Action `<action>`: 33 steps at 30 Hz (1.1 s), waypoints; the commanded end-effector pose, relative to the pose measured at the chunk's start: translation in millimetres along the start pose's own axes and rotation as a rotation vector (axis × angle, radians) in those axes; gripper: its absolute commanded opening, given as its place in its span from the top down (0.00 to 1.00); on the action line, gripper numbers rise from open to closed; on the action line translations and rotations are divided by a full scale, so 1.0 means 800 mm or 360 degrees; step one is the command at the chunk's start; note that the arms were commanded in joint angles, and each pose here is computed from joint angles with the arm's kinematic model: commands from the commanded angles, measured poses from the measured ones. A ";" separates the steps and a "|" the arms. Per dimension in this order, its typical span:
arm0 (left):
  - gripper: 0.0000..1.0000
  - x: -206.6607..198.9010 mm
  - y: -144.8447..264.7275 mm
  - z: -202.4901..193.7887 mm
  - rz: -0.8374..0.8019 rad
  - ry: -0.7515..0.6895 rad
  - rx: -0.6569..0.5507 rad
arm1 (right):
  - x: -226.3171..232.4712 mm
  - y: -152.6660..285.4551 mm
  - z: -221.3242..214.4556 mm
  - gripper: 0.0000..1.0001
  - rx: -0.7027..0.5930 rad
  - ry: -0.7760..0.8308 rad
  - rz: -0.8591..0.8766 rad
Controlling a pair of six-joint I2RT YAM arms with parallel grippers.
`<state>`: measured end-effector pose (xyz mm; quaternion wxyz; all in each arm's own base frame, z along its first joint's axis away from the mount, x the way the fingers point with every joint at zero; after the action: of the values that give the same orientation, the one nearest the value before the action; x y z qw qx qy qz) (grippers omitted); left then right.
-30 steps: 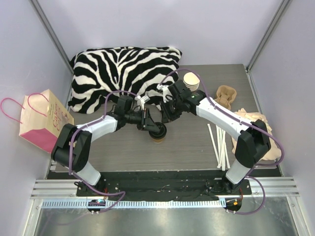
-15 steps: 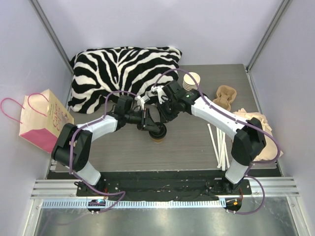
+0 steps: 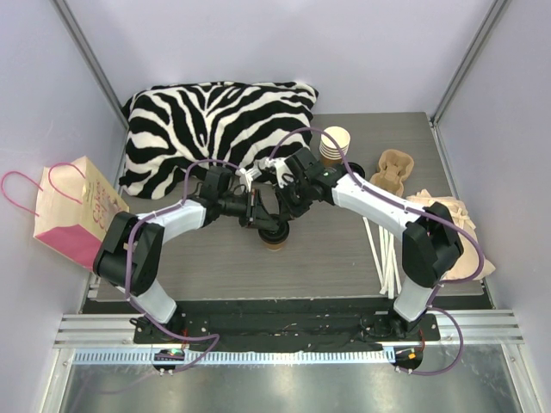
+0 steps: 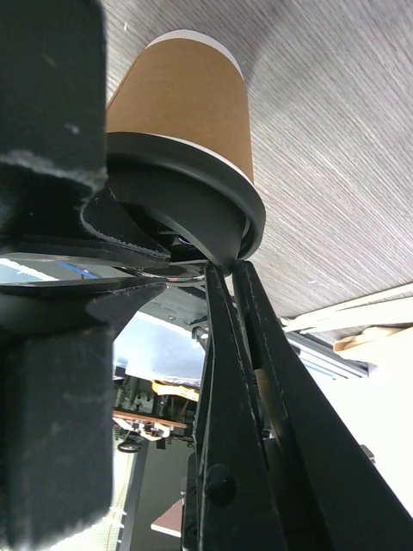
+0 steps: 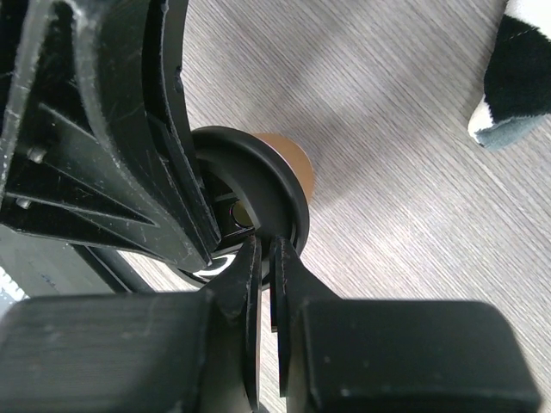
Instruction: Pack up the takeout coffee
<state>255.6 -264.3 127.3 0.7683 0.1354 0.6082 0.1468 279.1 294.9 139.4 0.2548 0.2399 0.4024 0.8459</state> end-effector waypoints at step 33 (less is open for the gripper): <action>0.86 0.044 -0.001 0.004 0.0205 0.0066 -0.0023 | -0.009 0.033 0.032 0.77 -0.0096 -0.0009 0.0054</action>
<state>258.5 -263.5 126.4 0.7672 0.1396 0.6089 0.1455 290.5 296.5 148.9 0.2462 0.2437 0.3784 0.8584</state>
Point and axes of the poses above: each gripper's point midway between its finger pads, its own y axis back along the fingers, its own x axis along the line the jaws close on, z = x × y, the point moved 2 cm from there along y, back along the fingers, and after that the axes turned 5 degrees about y, right-handed, at the moved point
